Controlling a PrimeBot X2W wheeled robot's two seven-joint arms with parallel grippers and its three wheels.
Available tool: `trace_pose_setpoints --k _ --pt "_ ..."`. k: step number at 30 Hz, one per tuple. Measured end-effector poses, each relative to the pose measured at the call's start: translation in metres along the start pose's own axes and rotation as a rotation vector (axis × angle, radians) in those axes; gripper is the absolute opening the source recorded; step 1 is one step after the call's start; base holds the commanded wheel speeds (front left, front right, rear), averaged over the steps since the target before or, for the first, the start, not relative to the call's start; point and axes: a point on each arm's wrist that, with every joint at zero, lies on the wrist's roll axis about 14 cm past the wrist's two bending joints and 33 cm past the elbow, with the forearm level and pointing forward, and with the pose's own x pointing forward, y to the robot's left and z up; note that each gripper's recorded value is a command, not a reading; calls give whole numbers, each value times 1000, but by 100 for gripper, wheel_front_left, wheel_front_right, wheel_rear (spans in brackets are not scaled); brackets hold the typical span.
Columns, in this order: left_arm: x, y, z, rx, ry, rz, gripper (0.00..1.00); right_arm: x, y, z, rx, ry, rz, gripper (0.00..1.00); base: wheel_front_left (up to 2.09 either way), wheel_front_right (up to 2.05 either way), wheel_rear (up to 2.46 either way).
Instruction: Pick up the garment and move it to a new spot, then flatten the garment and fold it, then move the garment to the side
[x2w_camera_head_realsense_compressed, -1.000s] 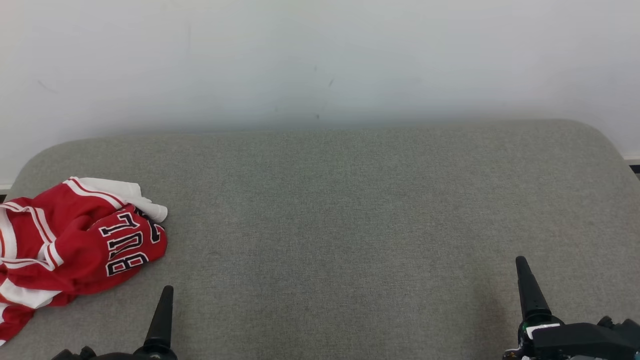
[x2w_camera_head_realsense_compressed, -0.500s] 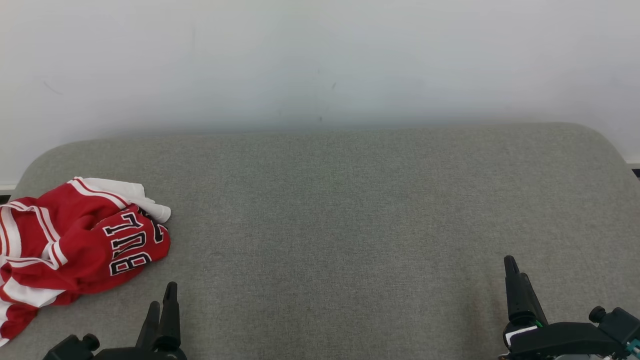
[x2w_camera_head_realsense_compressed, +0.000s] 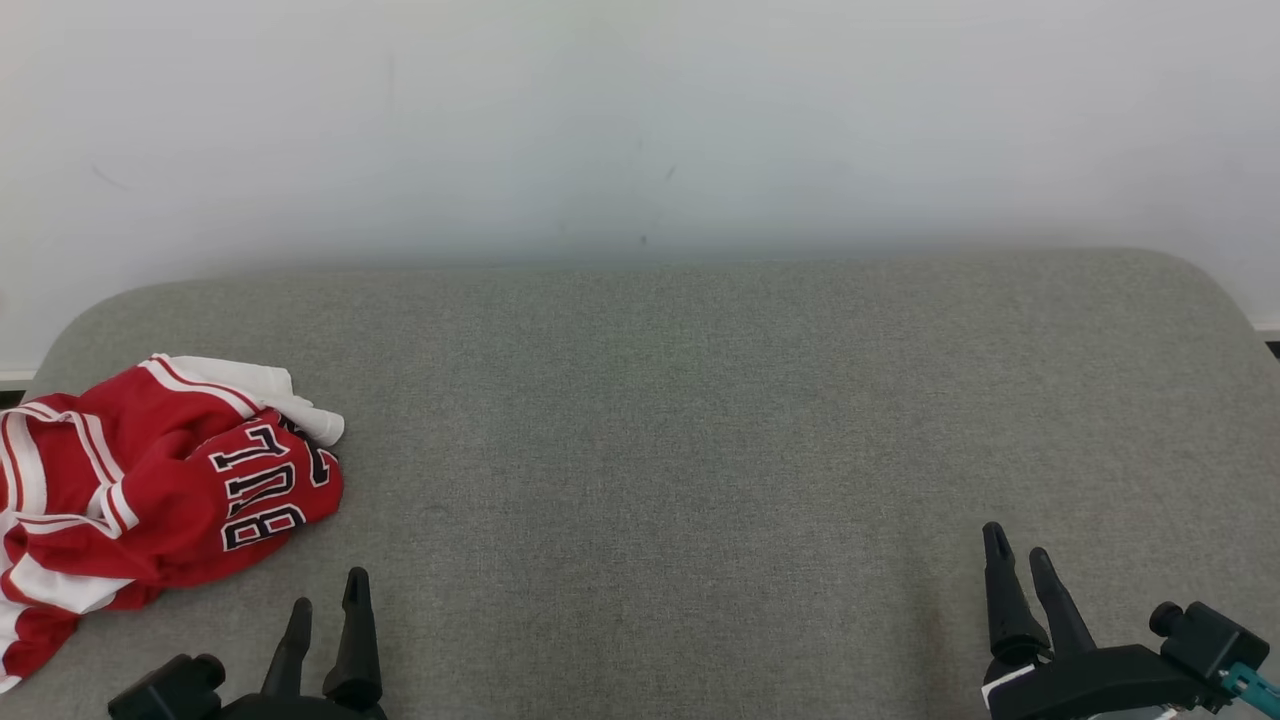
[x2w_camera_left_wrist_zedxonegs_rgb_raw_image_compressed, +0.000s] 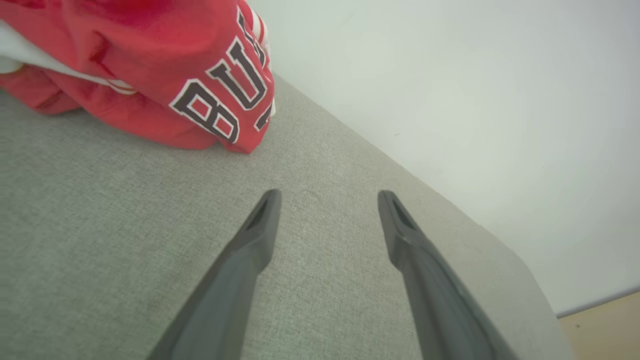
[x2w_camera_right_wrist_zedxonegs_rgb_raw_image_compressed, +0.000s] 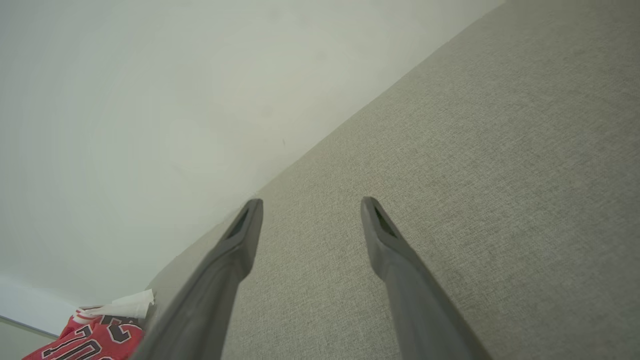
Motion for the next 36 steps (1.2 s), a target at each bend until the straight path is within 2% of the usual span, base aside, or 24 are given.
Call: trace_pose_setpoints --k 19,36 --pt "-2 -6 7 290 -45 -32 100 3 9 -8 -214 43 37 100 0 0 0" --pt "-5 -18 17 437 -110 -73 100 3 15 -12 -375 55 67 100 0 0 0"
